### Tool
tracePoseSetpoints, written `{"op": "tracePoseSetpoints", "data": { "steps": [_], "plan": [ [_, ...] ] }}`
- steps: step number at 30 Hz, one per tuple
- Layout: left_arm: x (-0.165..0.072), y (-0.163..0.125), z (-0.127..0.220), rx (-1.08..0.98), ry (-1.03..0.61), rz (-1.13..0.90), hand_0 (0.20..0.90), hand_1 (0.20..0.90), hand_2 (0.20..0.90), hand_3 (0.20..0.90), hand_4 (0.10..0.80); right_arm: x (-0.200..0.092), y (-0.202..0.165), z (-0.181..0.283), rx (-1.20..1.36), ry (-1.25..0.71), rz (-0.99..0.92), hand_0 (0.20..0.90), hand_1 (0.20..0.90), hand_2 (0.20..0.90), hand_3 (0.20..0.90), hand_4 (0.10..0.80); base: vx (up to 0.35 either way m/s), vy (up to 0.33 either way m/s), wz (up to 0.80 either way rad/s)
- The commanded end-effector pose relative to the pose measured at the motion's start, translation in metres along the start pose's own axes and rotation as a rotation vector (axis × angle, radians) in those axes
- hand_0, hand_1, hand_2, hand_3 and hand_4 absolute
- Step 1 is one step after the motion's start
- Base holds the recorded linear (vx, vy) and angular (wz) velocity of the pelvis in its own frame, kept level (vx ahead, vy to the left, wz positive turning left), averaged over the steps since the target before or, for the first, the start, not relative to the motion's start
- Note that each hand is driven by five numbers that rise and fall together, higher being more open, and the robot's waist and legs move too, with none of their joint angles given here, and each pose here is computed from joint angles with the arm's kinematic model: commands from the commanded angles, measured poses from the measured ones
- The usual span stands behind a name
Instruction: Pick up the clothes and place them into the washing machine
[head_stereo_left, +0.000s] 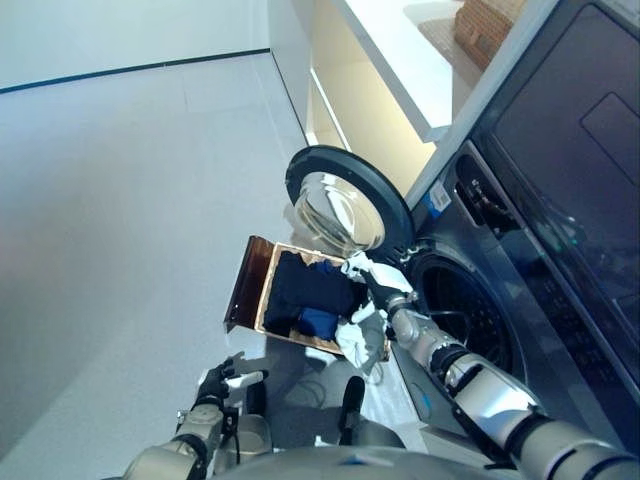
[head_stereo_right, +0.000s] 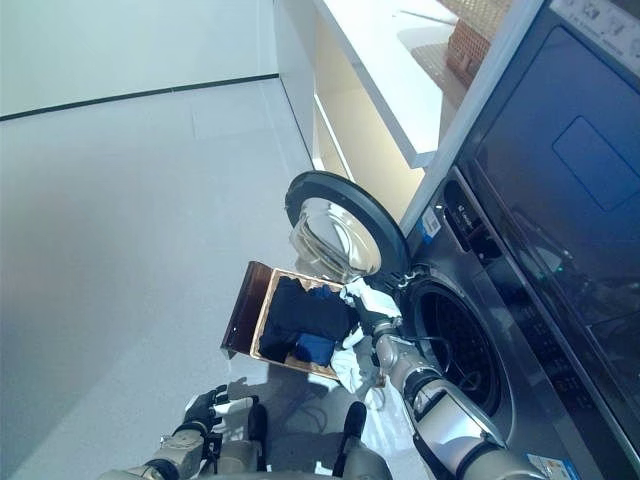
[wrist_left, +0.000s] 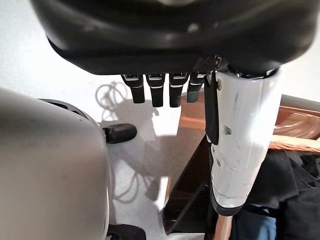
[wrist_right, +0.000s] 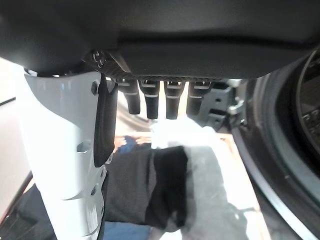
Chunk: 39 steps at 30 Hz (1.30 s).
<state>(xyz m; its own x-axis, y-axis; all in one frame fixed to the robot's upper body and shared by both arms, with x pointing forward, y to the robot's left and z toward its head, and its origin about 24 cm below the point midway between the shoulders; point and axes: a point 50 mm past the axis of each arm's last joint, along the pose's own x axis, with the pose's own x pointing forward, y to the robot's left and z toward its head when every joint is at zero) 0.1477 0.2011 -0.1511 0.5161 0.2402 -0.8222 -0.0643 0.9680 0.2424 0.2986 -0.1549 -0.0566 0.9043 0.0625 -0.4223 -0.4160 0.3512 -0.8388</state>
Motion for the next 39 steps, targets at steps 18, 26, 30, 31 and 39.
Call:
{"op": "tracePoseSetpoints", "data": {
  "steps": [18,26,30,31,39],
  "plan": [
    [0.001,-0.004,0.019,-0.095,-0.105,0.037,0.9,0.9,0.9,0.9,0.8,0.026,-0.102,0.037,-0.075,-0.079,-0.309,0.9,0.9,0.9,0.9,0.8,-0.014,0.011,0.07],
    [0.0,-0.012,0.022,-0.16,-0.111,0.029,0.9,0.9,0.9,0.9,0.8,0.027,-0.127,0.035,-0.1,-0.067,-0.384,0.9,0.9,0.9,0.9,0.8,-0.036,0.038,0.17],
    [0.0,-0.012,0.033,-0.194,-0.15,0.035,0.9,0.9,0.9,0.9,0.8,0.028,-0.13,0.041,-0.09,-0.077,-0.396,0.9,0.9,0.9,0.9,0.8,-0.033,0.025,0.07],
    [0.0,-0.012,0.037,-0.2,-0.166,0.036,0.9,0.9,0.9,0.9,0.8,0.028,-0.13,0.04,-0.088,-0.067,-0.397,0.9,0.9,0.9,0.9,0.8,-0.03,0.016,0.08],
    [0.0,-0.013,0.059,-0.261,-0.25,0.02,0.9,0.9,0.9,0.9,0.8,0.027,-0.155,0.034,-0.084,-0.027,-0.462,0.9,0.9,0.9,0.9,0.8,-0.046,0.022,0.09]
  ]
}}
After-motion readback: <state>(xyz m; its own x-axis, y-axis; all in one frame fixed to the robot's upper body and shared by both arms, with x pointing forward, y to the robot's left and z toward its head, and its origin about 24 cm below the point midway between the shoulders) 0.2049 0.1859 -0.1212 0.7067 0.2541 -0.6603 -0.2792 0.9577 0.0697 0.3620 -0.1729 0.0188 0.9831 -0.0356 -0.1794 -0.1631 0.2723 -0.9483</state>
